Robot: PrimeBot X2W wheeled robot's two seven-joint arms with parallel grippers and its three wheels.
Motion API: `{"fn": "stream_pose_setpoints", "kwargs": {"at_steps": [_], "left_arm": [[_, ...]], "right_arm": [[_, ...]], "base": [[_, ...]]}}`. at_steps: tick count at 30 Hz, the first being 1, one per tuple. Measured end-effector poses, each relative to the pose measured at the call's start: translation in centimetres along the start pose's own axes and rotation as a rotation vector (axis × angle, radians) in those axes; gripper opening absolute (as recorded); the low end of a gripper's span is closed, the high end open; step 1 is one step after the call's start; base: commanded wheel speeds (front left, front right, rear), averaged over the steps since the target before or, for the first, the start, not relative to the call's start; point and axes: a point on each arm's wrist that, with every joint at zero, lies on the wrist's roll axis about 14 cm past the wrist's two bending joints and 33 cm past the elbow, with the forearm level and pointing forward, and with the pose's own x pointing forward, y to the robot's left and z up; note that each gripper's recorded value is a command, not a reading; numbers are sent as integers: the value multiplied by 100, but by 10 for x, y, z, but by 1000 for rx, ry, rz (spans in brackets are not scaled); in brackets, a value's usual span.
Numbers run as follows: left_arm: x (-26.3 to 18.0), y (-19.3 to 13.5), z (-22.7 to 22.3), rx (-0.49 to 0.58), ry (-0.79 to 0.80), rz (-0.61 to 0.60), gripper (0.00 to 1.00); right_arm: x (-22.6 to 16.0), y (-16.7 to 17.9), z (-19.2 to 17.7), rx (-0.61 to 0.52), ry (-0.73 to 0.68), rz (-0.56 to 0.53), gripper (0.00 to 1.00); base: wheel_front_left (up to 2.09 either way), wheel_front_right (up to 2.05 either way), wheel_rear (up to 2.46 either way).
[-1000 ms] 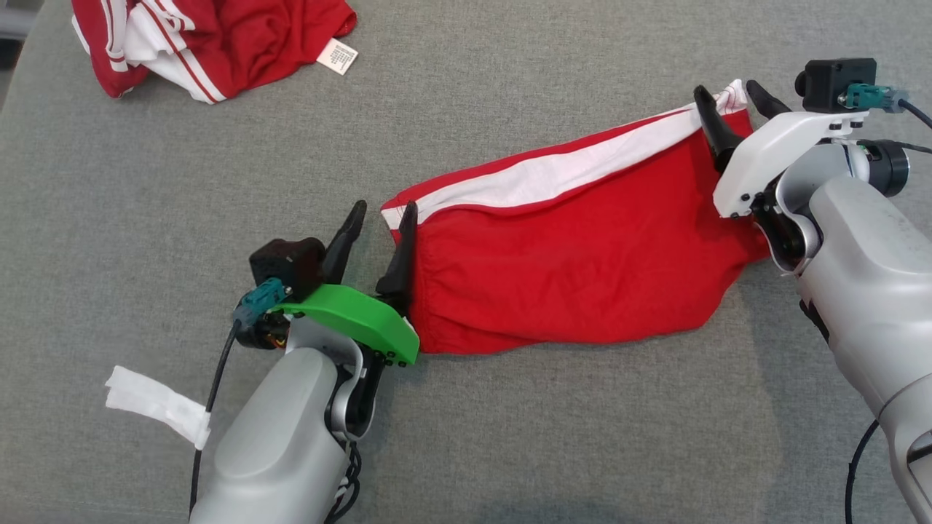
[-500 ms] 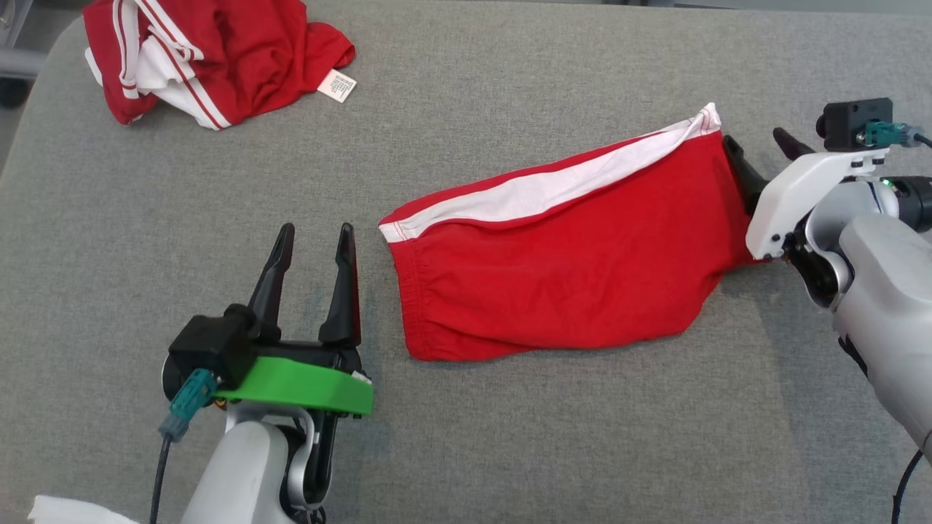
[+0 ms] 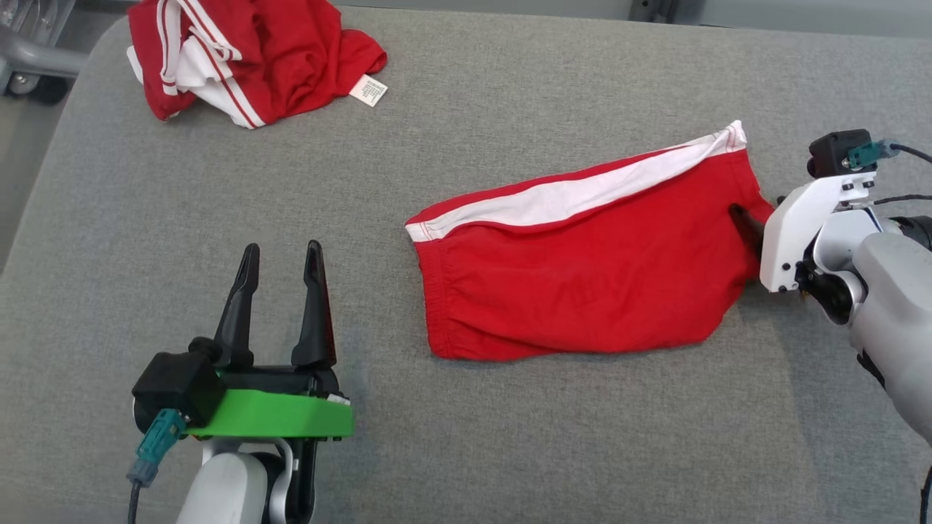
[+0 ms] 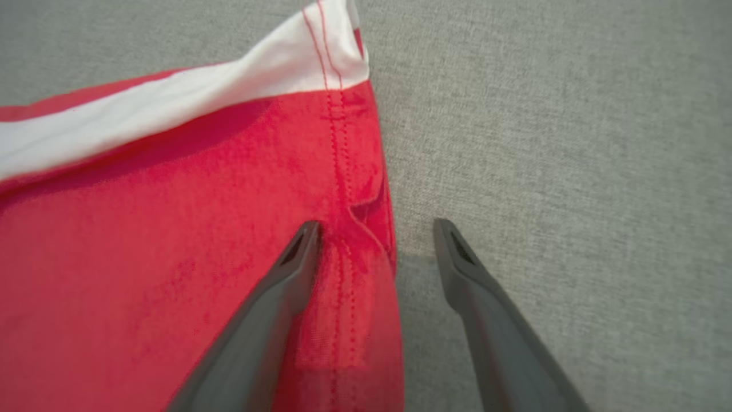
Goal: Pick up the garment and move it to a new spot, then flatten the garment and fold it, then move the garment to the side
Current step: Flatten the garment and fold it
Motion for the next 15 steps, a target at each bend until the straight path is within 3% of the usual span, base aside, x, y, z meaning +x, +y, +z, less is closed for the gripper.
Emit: {"fn": "stream_pose_setpoints", "kwargs": {"at_steps": [4, 5, 6, 7, 9, 15], "left_arm": [[-4, 11, 4, 9, -8, 32, 100], [-5, 13, 5, 11, -9, 39, 100], [-6, 15, 5, 12, -10, 46, 100], [-7, 17, 6, 13, -11, 51, 100], [-8, 19, 7, 13, -14, 59, 100], [-9, 16, 8, 6, -20, 50, 100]], "right_arm": [[8, 4, -3, 5, 71, 6, 100], [9, 6, -4, 4, 86, 11, 89], [10, 7, -4, 4, 97, 15, 47], [11, 8, -5, 5, 106, 18, 37], [10, 10, -5, -1, 112, 21, 0], [1, 9, 2, 4, 74, 19, 0]], "base": [[0, 0, 0], [0, 0, 0], [0, 0, 0], [0, 0, 0], [0, 0, 0], [0, 0, 0]]}}
